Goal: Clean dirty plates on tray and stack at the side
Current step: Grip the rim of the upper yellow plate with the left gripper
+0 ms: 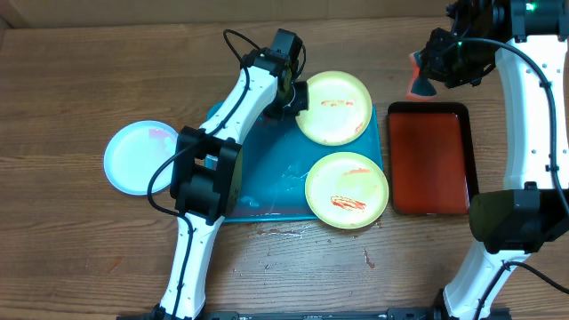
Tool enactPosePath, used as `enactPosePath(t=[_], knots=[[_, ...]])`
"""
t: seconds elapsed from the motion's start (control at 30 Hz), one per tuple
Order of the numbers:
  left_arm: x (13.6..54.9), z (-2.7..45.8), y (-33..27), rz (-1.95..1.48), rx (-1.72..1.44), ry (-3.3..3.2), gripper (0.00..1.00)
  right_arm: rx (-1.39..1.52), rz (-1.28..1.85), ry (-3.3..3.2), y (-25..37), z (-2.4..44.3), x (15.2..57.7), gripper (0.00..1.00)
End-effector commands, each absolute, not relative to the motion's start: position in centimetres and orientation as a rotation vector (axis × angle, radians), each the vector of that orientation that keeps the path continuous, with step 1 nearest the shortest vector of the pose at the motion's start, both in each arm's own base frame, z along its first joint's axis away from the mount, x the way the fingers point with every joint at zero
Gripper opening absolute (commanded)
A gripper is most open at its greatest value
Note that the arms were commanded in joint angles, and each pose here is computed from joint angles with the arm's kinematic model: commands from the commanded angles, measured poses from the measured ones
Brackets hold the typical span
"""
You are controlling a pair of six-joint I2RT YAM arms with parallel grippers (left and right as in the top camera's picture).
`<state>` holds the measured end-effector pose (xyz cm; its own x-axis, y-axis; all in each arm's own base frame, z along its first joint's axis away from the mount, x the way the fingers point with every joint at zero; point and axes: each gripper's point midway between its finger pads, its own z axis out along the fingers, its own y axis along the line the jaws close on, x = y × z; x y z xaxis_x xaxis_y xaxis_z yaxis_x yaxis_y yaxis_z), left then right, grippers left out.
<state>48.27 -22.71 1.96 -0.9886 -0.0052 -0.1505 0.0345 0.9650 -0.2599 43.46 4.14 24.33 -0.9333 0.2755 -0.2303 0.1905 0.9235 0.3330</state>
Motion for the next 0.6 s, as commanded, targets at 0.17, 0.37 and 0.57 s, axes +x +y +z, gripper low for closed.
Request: enactPosePath(t=[0.17,0.37,0.57], knots=[[45.8,2.8,-13.5,0.098,0.177,3.091,0.04,0.334,0.438,2.75,3.9,26.5,43.1,0.04],[45.1,2.9,-10.3,0.177,0.156,3.14,0.04,0.334,0.438,2.752,3.9,26.5,43.1,0.04],[43.4,2.8,-12.5,-0.102,0.081,3.232,0.38,0.335,0.438,2.752,3.9,26.5,43.1,0.04]])
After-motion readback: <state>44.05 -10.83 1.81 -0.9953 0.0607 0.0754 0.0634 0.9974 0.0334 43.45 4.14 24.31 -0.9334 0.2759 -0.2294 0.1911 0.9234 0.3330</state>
